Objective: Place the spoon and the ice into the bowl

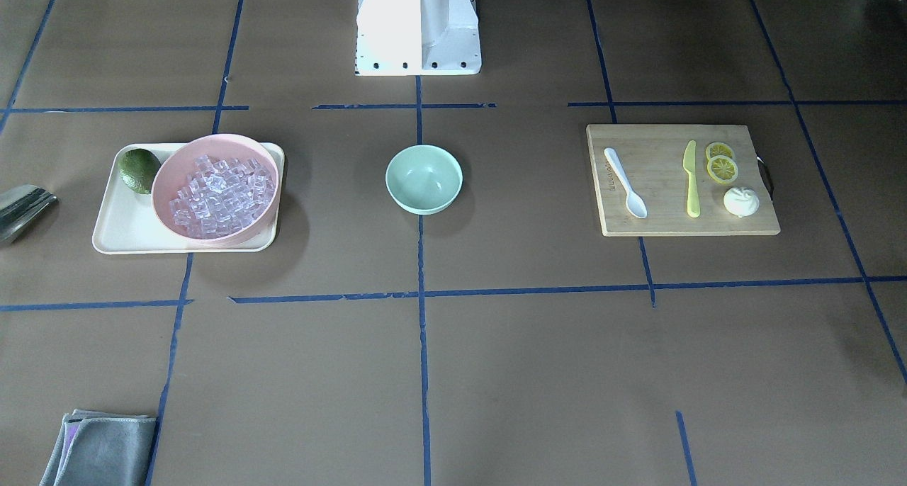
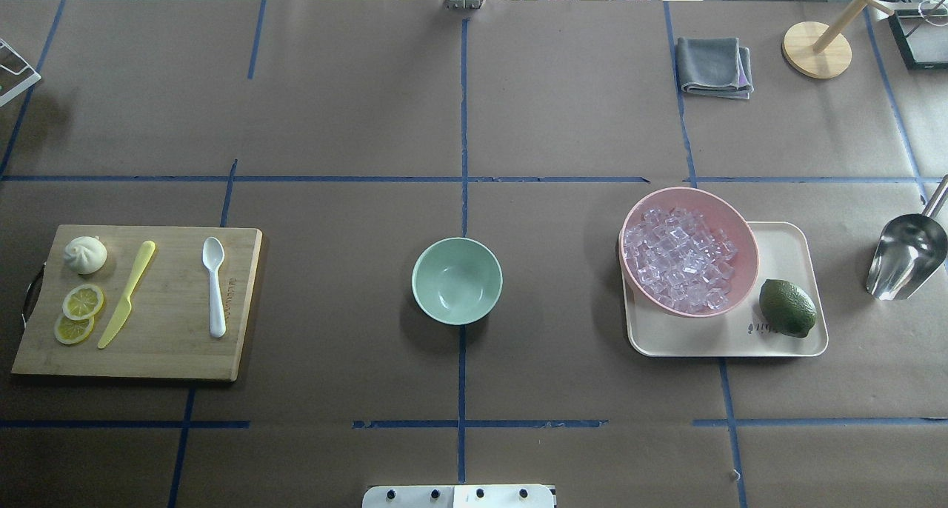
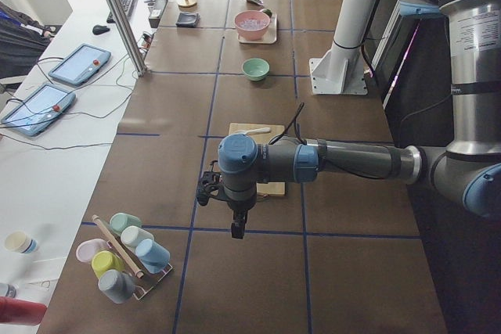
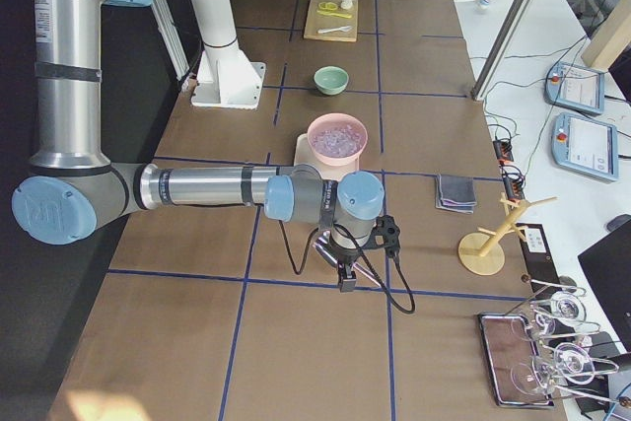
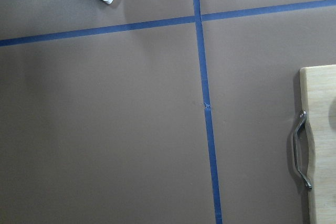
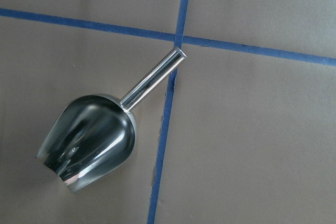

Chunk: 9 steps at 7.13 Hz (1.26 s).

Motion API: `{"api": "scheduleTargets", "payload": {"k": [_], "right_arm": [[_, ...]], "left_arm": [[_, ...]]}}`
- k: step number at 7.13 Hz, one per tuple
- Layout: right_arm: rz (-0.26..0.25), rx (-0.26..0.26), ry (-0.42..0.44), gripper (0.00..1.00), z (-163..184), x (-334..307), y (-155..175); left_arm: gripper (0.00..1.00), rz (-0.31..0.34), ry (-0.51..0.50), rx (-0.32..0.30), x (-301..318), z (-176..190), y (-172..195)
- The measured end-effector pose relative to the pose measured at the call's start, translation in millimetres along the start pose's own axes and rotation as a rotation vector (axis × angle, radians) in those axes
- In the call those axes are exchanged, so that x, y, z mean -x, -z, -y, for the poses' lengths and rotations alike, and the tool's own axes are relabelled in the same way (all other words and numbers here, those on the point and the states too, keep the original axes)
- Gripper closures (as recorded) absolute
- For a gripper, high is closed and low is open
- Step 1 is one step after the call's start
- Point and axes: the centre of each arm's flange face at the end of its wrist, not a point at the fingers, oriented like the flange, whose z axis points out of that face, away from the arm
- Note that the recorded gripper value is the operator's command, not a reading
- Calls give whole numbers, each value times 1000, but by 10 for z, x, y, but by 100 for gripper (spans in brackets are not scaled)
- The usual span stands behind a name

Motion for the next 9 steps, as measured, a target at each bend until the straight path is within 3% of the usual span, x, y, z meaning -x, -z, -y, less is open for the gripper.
{"api": "scheduleTargets", "payload": {"k": [4, 7, 9], "right_arm": [[-1, -3, 8, 0, 22, 32, 14], [-6, -22, 50, 0, 116, 171, 3], [-6, -27, 46, 0, 153, 240, -12]], "left_arm": [[0, 1, -9, 7, -34, 8, -33], [0, 8, -103, -53, -381, 526, 152], [0, -28, -102, -97, -738, 823, 252]]}}
